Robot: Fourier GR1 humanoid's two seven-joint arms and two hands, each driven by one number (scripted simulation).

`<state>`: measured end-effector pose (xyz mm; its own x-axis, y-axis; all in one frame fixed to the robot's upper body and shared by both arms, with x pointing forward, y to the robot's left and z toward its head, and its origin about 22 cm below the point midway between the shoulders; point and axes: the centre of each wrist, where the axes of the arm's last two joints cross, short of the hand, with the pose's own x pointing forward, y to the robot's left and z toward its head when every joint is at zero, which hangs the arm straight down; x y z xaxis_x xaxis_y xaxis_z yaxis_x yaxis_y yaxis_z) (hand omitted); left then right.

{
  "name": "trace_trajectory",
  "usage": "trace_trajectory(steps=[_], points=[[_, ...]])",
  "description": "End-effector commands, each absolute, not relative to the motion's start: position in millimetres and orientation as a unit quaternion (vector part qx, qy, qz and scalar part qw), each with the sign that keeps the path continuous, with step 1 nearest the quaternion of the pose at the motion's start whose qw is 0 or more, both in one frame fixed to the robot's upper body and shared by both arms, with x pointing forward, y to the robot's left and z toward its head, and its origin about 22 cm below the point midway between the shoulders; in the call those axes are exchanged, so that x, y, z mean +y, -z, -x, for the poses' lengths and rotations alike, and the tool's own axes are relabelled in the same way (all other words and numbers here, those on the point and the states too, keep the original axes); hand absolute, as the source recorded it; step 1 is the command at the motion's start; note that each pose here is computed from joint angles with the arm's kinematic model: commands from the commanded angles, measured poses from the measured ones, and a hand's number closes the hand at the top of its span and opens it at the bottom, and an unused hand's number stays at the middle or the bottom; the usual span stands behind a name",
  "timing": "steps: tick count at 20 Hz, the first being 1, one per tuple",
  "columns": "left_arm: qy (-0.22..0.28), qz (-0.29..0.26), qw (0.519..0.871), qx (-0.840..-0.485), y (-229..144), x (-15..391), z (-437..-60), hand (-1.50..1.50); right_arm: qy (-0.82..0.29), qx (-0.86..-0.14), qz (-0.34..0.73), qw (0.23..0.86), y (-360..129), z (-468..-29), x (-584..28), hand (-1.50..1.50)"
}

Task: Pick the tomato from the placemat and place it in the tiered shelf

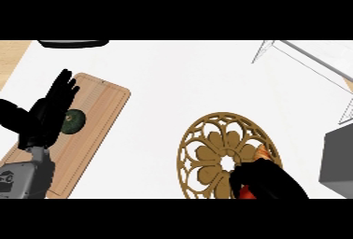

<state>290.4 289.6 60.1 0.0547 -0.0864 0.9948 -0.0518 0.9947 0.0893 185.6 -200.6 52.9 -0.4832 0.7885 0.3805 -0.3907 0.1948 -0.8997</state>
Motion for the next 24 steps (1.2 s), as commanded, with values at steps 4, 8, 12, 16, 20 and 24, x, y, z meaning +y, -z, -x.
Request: trace_trajectory(steps=[4, 8, 12, 16, 20, 24], points=[[0.005, -0.054, 0.728, -0.683, -68.9, 298.4, -290.2, 0.00, -0.449, -0.743, 0.146, 0.474, -123.1, -156.0, -227.5, 1.50], [0.016, -0.048, 0.724, -0.688, -56.9, 296.1, -289.8, 0.00, -0.385, -0.771, 0.159, 0.483, -169.9, -149.4, -244.8, 1.50], [0.018, -0.049, 0.717, -0.695, -55.3, 281.7, -293.2, 0.00, -0.349, -0.767, 0.185, 0.506, -204.5, -146.5, -266.3, 1.50], [0.020, -0.040, 0.718, -0.695, -71.5, 268.3, -300.4, 0.00, -0.303, -0.774, 0.243, 0.499, -233.5, -161.8, -294.2, 1.50], [0.034, -0.037, 0.724, -0.688, -57.1, 277.6, -291.7, 0.00, -0.287, -0.759, 0.281, 0.512, -274.4, -189.9, -325.2, 1.50], [0.025, -0.044, 0.721, -0.691, -63.7, 273.8, -303.0, 0.00, -0.266, -0.741, 0.301, 0.538, -286.9, -215.1, -360.3, 1.50]])
